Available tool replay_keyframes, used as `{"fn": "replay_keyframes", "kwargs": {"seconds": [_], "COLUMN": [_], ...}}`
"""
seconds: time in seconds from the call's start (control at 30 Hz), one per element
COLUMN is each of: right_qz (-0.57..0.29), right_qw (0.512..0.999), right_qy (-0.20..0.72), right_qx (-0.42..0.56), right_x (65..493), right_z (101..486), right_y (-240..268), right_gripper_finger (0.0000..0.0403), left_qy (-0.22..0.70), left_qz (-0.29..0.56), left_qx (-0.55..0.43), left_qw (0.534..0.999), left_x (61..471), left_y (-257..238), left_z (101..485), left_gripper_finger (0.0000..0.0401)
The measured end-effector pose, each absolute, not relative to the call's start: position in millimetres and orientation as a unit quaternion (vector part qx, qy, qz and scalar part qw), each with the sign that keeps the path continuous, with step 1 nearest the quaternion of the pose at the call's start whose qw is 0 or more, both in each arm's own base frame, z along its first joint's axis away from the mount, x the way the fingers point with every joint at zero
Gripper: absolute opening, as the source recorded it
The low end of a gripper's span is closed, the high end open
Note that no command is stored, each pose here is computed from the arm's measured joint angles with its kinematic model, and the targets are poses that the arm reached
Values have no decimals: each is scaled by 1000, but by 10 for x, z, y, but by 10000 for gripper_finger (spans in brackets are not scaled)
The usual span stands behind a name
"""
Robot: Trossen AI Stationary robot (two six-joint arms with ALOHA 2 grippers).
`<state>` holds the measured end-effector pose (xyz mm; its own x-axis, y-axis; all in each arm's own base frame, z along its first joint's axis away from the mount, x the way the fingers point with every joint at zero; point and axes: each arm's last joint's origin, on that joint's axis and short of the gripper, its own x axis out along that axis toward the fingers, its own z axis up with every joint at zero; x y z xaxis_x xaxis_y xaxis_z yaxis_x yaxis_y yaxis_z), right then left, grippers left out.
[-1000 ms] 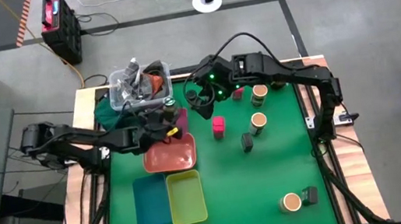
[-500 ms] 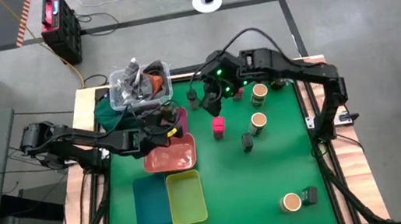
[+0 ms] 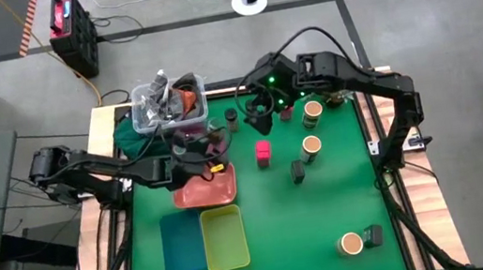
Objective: Sort spices by type
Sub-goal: Put the green seasoning bottle into the red bin
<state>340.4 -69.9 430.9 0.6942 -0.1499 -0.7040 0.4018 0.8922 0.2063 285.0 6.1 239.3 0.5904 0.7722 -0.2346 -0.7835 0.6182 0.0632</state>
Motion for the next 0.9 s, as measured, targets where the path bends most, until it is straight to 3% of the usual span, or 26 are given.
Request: {"fn": "replay_keyframes", "kwargs": {"seconds": [0.2,0.43,0.67,0.9], "right_qz": [-147,-150,-144,-137], "right_qw": [899,899,897,899], "right_qy": [376,375,385,384], "right_qx": [171,167,165,162], "right_x": [3367,3308,3304,3317], "right_z": [4303,4339,4328,4331], "right_y": [-663,-674,-615,-561], "right_gripper_finger": [313,313,313,313], "left_qy": [92,125,149,192], "left_qz": [440,447,512,540], "left_qx": [-74,-86,-41,-101], "left_qw": [890,882,845,813], "left_x": [2891,3037,3016,2898], "left_y": [50,36,98,310], "left_z": [2445,2111,1943,1792], "left_gripper_finger": [206,206,206,206]}}
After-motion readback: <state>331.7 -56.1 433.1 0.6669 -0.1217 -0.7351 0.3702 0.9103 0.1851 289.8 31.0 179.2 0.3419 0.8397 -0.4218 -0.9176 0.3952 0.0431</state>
